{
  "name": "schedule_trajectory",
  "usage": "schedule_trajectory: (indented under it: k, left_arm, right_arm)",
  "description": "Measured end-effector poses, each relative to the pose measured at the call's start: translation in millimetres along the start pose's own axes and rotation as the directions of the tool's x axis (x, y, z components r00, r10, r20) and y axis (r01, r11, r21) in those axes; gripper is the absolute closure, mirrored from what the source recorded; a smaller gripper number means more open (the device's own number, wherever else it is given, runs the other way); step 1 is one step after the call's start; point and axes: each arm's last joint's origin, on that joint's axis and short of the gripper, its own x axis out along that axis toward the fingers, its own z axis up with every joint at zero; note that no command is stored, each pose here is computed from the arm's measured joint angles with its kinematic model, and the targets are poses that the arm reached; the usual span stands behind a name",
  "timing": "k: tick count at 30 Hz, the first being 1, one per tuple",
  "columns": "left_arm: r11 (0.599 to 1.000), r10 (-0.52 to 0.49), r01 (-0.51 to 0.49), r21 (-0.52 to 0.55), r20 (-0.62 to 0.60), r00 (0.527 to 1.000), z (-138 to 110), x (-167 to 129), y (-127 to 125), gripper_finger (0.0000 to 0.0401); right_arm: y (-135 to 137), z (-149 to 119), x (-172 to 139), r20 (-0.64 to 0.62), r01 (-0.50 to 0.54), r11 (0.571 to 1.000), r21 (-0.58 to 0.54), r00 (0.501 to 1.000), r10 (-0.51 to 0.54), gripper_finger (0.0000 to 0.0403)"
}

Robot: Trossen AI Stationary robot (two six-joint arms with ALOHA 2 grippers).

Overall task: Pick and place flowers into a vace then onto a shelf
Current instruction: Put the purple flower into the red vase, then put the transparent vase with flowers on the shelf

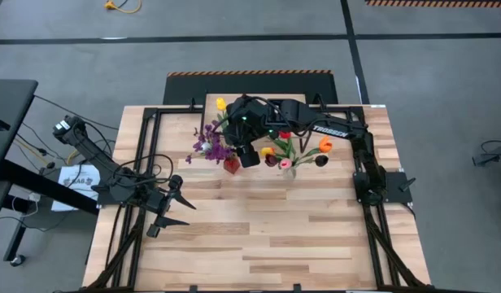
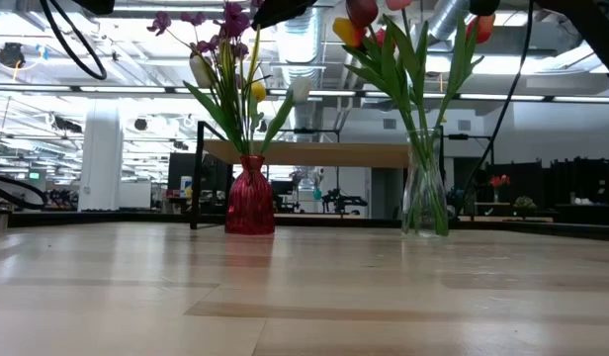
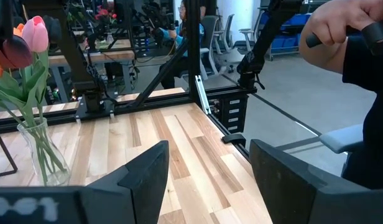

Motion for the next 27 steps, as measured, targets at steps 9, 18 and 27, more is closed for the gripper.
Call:
schedule_trajectory:
  k: [9,18,27]
  left_arm:
    - [1.0,0.0,0.0,0.0,0.0,1.0,0.0,0.0,0.0,0.0186]
    - [1.0,-0.001,0.001,-0.002,0.005,1.0,0.5,0.0,-0.1,0.0186]
    - [0.999,0.047,-0.046,-0.014,0.072,0.996,10.3,-6.8,3.7,0.0186]
  right_arm:
    - [12.7,0.9,0.0,-0.082,0.019,1.0,-0.019,0.996,-0.021,0.0163]
    - [22.6,4.5,-28.5,-0.122,0.063,0.998,-0.029,0.99,-0.066,0.0163]
    - [32.6,30.4,-116.4,0.116,0.283,0.956,-0.076,0.955,-0.273,0.0163]
